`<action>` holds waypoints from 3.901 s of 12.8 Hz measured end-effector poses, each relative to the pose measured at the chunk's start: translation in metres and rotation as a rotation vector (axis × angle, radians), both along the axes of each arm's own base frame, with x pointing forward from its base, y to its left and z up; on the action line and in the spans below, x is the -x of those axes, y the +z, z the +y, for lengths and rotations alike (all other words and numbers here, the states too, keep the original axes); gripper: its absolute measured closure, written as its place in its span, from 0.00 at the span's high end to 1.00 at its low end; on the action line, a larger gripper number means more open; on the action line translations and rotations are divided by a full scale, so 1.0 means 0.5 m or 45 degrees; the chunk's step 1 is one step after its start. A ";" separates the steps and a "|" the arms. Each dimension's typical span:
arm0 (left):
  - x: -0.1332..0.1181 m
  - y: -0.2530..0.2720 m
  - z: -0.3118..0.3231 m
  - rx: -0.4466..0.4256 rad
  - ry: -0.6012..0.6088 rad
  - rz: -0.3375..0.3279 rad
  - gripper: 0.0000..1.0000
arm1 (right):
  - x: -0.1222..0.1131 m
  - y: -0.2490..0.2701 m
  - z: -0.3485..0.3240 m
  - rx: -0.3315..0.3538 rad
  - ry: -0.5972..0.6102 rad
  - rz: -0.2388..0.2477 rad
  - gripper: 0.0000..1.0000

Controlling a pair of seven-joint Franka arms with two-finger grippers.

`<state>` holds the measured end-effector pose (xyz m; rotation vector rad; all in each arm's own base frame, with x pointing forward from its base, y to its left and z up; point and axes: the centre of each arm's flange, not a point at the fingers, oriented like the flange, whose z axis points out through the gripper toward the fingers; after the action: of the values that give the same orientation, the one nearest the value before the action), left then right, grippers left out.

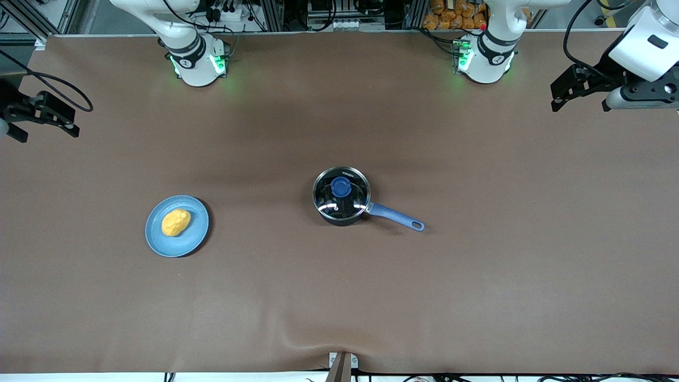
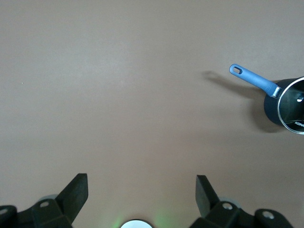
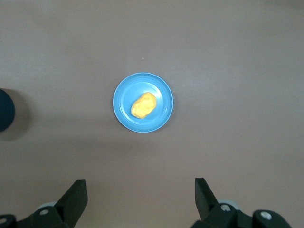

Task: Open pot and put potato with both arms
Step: 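Reach the left gripper to the pot lid knob while the right gripper reaches the potato, then grasp the blue lid knob with the left gripper while the right gripper grasps the potato, then lift the lid off with the left gripper while the right gripper lifts the potato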

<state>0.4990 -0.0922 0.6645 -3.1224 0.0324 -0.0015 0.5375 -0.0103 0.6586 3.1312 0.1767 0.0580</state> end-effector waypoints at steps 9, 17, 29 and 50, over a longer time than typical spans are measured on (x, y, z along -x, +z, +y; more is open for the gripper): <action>-0.058 -0.080 -0.142 0.152 -0.093 0.040 1.00 | -0.038 -0.110 0.002 -0.089 -0.060 0.149 1.00; -0.051 -0.363 -0.612 0.073 0.082 0.040 1.00 | -0.176 -0.448 -0.037 -0.110 -0.123 0.324 1.00; -0.001 -0.687 -0.880 0.028 0.304 -0.089 1.00 | -0.186 -0.887 -0.066 -0.267 -0.296 0.425 1.00; -0.087 -0.463 -0.758 0.018 0.230 -0.163 0.60 | -0.220 -0.847 0.029 -0.328 -0.239 0.415 0.58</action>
<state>0.5424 -0.4714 0.4328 -3.1187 -0.2527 -0.1998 0.6476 0.0040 0.2353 3.3725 -0.1377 -0.4684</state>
